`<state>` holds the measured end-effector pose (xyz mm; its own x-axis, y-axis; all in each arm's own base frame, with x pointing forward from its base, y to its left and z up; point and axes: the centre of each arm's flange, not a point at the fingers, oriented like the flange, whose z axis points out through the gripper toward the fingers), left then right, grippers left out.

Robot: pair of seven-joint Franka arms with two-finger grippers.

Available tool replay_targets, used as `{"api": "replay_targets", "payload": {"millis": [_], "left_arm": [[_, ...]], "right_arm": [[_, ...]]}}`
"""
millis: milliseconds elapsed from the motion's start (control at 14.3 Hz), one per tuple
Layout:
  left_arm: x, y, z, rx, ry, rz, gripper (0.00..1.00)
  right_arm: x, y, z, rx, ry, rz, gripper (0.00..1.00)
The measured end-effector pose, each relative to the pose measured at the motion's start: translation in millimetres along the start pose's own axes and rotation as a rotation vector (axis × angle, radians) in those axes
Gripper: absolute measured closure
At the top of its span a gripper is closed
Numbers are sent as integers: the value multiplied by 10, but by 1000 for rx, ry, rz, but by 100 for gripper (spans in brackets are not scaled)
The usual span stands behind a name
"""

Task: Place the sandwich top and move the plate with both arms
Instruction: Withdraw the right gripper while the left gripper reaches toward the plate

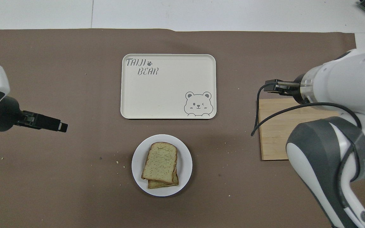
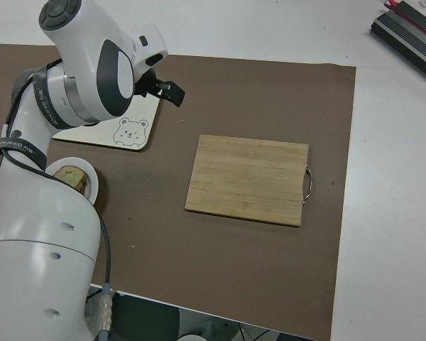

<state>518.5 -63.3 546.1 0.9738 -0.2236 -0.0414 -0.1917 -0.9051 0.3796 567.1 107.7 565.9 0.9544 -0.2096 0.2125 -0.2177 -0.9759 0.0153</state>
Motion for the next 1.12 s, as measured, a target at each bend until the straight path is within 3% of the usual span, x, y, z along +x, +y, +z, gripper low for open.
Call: {"api": "replay_targets", "payload": {"millis": [279, 489, 908, 1117], "left_arm": [[-130, -211, 804, -119, 89, -32, 0], [-307, -314, 1131, -171, 132, -86, 0], [-601, -119, 2038, -288, 273, -204, 0], [-722, -35, 2301, -323, 305, -232, 0]], "right_arm": [[-6, 341, -220, -7, -14, 65, 0], [7, 623, -286, -25, -35, 107, 0], [39, 1273, -367, -44, -80, 49, 0], [44, 1607, -385, -45, -103, -9, 0]]}}
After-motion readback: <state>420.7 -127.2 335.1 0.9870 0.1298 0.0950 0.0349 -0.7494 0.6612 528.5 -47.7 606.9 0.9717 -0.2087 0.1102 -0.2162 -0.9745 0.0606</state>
